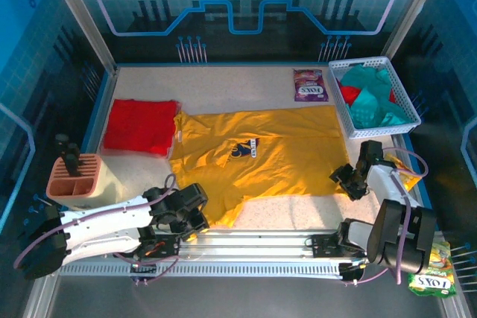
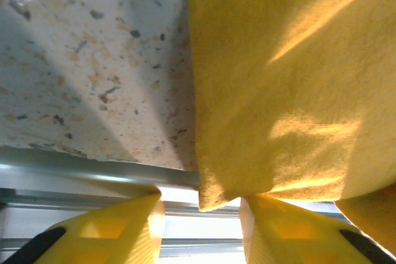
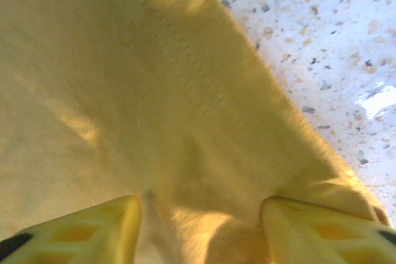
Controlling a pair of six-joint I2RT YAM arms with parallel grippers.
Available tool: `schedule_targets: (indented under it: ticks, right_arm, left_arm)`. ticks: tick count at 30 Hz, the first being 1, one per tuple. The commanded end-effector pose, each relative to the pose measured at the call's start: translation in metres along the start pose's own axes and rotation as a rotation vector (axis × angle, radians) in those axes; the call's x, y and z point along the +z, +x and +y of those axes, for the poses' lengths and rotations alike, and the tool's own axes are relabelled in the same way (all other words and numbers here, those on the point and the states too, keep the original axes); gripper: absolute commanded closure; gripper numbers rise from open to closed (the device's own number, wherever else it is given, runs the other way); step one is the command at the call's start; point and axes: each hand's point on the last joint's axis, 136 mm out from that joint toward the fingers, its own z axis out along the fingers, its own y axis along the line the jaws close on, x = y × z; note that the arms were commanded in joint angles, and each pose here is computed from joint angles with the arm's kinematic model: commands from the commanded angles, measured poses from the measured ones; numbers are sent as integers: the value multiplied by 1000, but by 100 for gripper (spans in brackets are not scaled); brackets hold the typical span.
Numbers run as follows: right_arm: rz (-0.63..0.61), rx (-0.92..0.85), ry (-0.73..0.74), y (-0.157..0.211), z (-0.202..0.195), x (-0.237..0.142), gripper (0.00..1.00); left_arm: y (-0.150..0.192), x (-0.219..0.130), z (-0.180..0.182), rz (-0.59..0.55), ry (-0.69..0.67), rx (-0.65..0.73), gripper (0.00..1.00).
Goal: Fold and stack the t-shirts
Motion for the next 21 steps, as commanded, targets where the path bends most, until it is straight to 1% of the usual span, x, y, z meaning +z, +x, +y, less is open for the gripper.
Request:
schedule_targets:
  ticks: [1,4,6,7,8,10,11,15,18,21]
  right_arm:
    - [26,22,11,2,-6,10,58]
    - [15,18,0,-1,-4,9,66]
    - [5,9,-14,-4,0,6,75]
    - [3,5,-22,-4,2,5,79]
    - [-2,-2,-33,-6,5,3,86]
    - [-11,-8,-42,-9,9,-2,94]
    - [-15,-14,-50,-11,12,-5,100]
    - [-14,-29,-92,-18,26,-14,100]
    - [-15,-32,-120,-27,38,-20,100]
    - [-17,-28,-145,-38,49,-21,100]
  left_arm:
    - [-21,4,-24,-114,114,16,72]
    - [-27,-2,-30,-155,126,19,86]
    - [-30,-9,-35,-175,129,31,98]
    - [-30,-13,-36,-182,126,36,100]
    - [-31,-19,-38,-193,129,40,100]
    - [-33,-30,-44,-201,144,50,100]
    - [-35,-37,-48,-203,158,50,100]
    - [-49,-70,-65,-210,246,47,100]
    - [-65,-89,-72,-233,269,50,100]
    - [-82,-103,-87,-231,292,70,100]
